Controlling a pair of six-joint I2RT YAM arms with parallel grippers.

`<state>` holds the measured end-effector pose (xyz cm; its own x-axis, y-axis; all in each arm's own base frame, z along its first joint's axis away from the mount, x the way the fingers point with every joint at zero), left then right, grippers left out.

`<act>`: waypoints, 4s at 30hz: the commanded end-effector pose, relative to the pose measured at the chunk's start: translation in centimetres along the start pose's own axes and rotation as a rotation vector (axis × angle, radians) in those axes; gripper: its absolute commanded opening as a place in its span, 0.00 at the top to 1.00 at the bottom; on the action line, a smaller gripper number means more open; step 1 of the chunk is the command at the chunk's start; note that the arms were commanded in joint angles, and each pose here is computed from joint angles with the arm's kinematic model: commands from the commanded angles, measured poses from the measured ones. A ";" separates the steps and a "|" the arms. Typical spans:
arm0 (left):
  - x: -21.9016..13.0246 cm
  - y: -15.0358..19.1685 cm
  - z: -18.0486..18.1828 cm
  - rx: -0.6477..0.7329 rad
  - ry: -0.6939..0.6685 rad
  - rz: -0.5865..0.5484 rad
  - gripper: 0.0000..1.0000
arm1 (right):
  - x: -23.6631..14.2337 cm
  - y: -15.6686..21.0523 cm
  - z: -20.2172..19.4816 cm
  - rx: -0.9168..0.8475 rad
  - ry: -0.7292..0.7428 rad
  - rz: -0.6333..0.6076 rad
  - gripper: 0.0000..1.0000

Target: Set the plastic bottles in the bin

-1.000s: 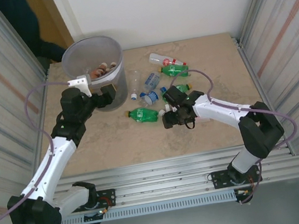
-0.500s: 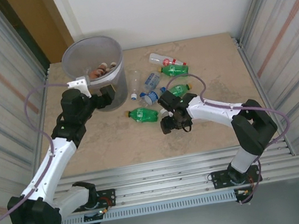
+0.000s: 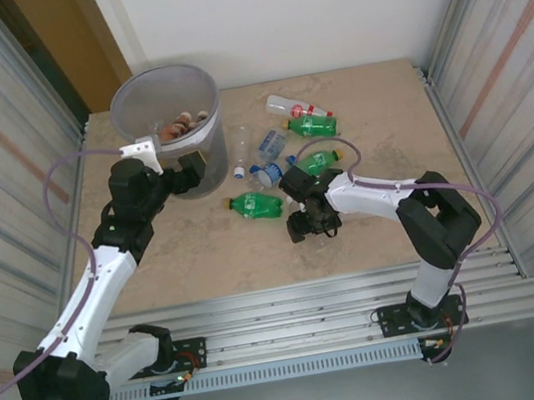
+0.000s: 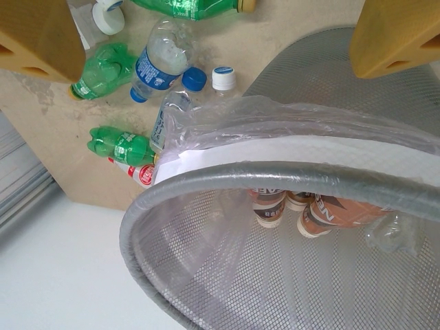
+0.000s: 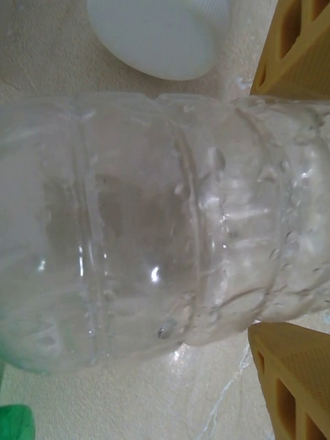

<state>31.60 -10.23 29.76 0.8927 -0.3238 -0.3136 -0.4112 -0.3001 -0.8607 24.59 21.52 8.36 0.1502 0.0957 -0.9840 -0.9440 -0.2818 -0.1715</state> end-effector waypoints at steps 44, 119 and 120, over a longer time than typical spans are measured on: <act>-1.6 -3.3 -8.8 -0.052 0.478 0.087 0.04 | -16.7 -4.6 2.7 -0.177 -0.199 -0.823 0.62; 4.5 -16.6 -1.7 -0.192 0.127 -0.671 1.00 | -21.1 -3.4 -0.1 -0.045 -0.124 -1.050 0.02; 4.7 -16.5 -1.5 -0.186 0.111 -0.675 1.00 | -21.0 -3.4 -0.1 -0.047 -0.122 -1.044 0.02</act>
<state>42.42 -9.35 41.74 0.9500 -0.1965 0.2427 0.0600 -0.6480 -0.7593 24.67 20.79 29.56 0.8447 0.4181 -0.3341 -0.3420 -0.0585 -0.9379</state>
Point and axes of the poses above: each hand's point on the last joint's axis, 136 mm out from that joint toward the fingers, its own x axis out along the fingers, its own z axis along the line the jaws close on, y = z × x, the point moved 5 cm from there along -x, back along the fingers, and after that the axes turned 3 degrees about -x, right-handed, at the moved point
